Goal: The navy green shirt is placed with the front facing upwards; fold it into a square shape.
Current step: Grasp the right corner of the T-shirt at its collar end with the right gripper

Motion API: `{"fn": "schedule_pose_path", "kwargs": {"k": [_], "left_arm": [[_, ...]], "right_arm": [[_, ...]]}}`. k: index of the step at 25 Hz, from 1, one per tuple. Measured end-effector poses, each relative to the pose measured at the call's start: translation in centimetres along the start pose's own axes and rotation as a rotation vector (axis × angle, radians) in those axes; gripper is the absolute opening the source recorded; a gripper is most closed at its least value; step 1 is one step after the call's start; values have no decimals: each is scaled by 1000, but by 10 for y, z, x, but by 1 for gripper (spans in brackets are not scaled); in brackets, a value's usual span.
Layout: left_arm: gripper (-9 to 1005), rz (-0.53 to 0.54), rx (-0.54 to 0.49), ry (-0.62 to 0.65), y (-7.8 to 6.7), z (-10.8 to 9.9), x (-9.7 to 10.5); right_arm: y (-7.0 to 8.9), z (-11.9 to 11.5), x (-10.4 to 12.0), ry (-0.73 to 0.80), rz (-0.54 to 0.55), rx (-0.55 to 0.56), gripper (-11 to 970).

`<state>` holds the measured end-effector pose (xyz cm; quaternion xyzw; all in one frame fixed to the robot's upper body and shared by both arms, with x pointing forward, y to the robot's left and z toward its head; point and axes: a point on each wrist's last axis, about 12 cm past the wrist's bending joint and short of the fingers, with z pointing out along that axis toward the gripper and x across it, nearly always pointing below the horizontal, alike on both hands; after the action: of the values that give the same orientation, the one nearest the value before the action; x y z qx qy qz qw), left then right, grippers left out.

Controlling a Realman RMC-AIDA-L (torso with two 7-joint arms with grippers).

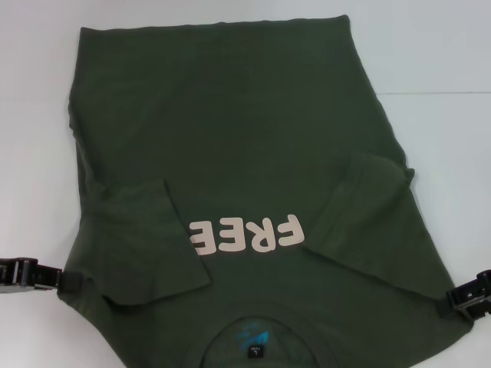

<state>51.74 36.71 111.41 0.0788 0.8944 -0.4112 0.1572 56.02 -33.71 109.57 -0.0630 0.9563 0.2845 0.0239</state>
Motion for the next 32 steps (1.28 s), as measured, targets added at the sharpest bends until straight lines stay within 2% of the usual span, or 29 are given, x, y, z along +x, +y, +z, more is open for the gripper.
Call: {"fn": "schedule_pose_path", "kwargs": {"k": [32], "left_arm": [[31,1,2,0,0,1,0]], "right_arm": [[9,10,-6,-36,3,-49,738]]}}
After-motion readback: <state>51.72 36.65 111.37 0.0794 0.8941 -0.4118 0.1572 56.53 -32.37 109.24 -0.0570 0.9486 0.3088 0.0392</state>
